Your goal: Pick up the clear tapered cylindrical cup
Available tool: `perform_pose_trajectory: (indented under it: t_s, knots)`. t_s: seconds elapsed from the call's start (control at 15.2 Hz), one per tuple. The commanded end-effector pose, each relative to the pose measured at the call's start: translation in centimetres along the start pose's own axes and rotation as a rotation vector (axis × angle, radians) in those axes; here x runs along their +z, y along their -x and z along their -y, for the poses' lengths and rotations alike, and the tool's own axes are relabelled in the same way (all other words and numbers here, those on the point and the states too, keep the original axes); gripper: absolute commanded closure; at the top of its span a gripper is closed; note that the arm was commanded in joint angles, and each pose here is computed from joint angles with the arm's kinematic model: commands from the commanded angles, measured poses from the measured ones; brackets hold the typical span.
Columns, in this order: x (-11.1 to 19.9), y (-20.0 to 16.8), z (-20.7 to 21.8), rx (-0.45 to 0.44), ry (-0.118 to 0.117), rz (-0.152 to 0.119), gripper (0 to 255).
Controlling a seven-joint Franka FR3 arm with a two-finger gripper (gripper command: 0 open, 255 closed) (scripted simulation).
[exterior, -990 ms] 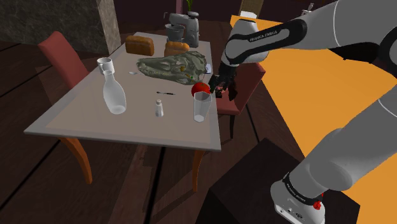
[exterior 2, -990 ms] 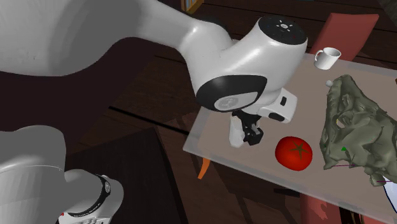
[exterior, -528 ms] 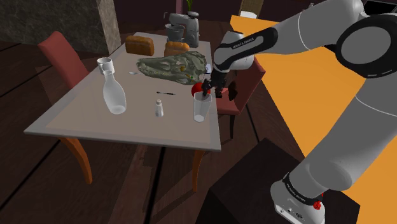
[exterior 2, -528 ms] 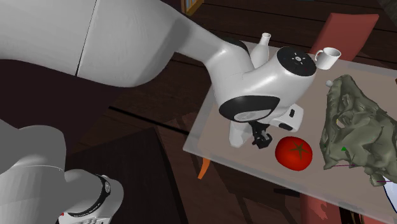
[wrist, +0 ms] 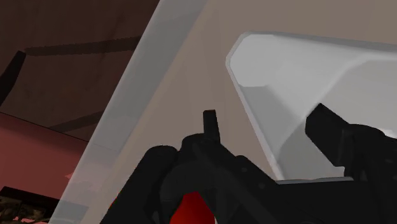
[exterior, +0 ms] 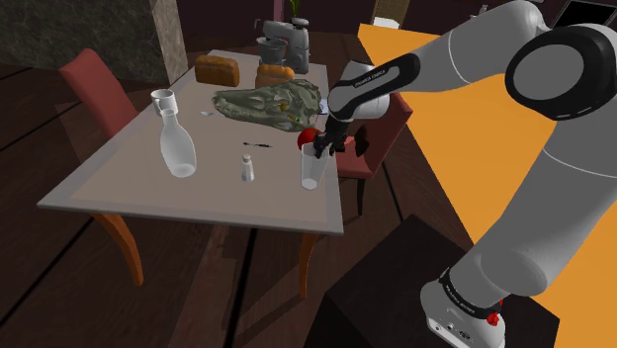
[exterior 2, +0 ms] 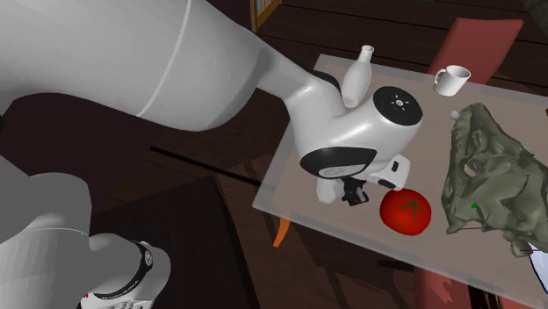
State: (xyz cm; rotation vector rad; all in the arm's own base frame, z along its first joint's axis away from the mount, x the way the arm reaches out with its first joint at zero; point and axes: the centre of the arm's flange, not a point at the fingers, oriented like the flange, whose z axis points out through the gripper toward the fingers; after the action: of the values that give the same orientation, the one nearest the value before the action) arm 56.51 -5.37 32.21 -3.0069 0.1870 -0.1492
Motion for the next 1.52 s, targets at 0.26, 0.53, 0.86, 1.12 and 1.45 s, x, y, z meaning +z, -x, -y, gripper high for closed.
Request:
perform_pose_trajectory:
  t_s: [0.26, 0.53, 0.86, 1.12, 1.45]
  knots:
    - [0.1, 0.0, 0.0, 0.000, 0.000, 0.000, 255]
    - [0.1, 0.0, 0.0, 0.000, 0.000, 0.000, 255]
    - [-2.5, -0.2, 0.3, 0.000, 0.000, 0.000, 255]
    - [-4.6, -0.4, 0.6, 0.000, 0.000, 0.000, 255]
    - [-7.2, -0.6, 0.9, 0.000, 0.000, 0.000, 255]
